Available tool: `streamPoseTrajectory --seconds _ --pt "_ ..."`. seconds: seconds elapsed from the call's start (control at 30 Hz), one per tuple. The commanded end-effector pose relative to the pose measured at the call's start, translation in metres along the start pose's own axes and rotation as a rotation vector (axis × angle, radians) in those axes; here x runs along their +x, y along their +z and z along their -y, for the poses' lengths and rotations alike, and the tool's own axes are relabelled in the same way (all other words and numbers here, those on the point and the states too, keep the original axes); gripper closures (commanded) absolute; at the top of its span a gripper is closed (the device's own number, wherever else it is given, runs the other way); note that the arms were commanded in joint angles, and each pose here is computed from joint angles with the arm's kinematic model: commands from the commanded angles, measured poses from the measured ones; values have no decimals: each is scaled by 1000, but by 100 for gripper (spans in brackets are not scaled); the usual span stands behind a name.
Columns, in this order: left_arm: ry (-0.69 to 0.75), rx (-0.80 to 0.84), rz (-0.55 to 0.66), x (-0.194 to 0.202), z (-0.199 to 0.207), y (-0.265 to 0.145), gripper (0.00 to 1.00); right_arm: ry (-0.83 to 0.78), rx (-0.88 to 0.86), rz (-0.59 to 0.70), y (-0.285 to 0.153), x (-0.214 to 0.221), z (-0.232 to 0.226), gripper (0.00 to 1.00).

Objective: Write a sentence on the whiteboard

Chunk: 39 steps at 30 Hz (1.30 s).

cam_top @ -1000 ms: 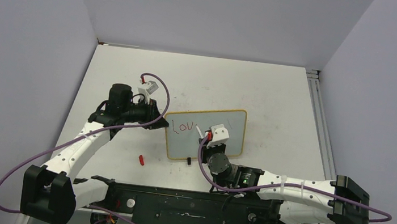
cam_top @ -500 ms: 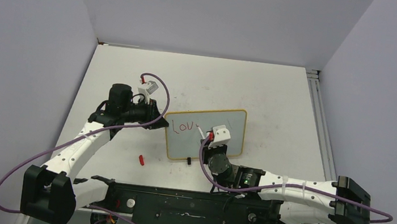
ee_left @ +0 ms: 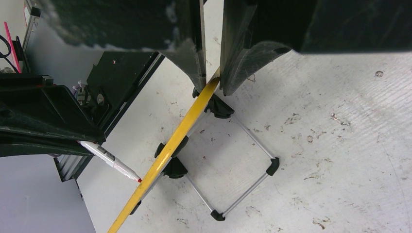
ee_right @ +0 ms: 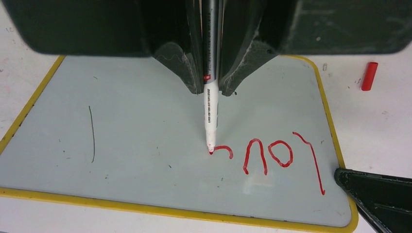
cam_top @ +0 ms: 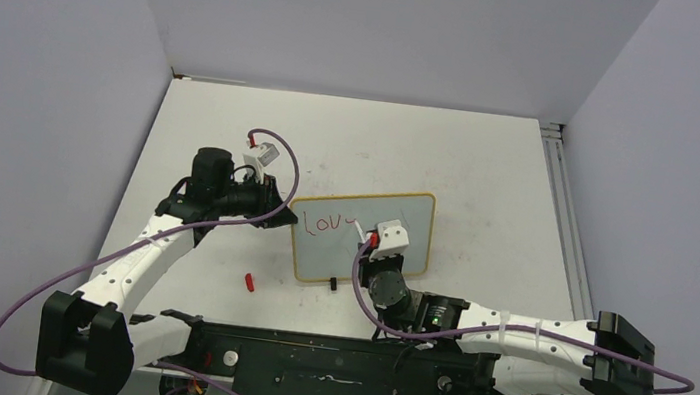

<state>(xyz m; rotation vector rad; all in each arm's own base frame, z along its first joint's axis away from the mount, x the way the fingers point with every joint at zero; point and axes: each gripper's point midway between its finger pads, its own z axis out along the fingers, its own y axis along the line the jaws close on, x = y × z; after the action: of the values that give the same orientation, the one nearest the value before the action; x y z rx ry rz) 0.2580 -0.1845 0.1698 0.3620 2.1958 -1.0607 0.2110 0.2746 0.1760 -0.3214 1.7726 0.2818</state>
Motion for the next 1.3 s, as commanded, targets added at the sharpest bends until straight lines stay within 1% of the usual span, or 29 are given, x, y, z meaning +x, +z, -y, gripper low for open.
streamPoseTrajectory --seconds 0.0,0.87,1.27 --pt "41 17 38 -13 10 -6 89 34 28 62 4 -24 3 95" --pt "41 20 36 -13 10 -5 89 28 -29 62 12 -23 -15 95" --pt "42 22 36 -12 11 -6 89 25 -42 31 11 -9 -18 95"
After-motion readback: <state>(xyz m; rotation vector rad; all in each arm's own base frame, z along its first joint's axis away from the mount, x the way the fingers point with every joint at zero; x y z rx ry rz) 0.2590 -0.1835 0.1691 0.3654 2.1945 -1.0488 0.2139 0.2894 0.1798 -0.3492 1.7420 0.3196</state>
